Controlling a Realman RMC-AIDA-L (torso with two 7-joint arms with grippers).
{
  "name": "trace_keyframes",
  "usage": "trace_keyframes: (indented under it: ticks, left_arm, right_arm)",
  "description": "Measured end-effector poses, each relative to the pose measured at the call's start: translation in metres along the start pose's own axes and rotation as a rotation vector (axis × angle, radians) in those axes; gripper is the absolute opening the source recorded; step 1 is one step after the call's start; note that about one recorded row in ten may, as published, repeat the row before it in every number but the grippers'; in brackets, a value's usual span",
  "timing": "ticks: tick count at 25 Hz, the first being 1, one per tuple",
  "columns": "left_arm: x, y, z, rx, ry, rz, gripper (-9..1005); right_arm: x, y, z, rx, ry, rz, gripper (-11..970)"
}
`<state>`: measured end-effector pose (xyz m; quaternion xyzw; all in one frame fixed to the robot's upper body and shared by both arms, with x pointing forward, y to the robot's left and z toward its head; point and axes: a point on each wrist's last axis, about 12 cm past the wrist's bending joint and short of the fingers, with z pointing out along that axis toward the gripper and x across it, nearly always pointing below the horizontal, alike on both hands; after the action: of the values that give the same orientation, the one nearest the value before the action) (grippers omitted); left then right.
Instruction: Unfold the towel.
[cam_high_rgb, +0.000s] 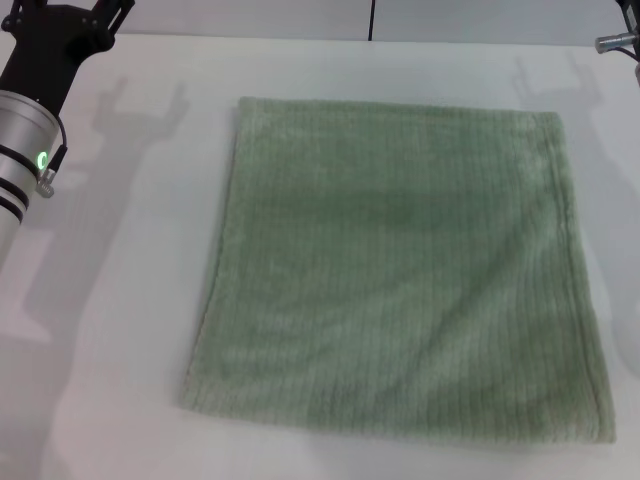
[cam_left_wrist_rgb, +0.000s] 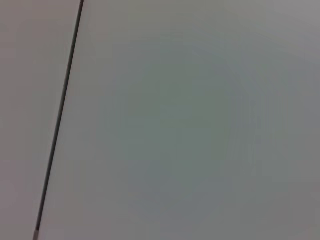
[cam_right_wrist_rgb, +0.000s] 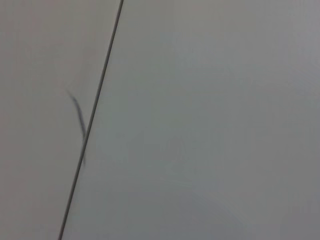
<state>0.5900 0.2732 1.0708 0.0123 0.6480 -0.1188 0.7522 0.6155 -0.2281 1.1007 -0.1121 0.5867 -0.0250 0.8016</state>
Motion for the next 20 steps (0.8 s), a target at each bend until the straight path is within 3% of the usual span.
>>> trace_keyframes:
  ticks: [20]
  left_arm:
    - [0.0062, -0.0019, -0.0085, 0.024, 0.024, 0.016, 859]
  right_arm:
    - [-0.0046, 0.0020, 0.0067, -0.009, -0.018, -0.002, 714]
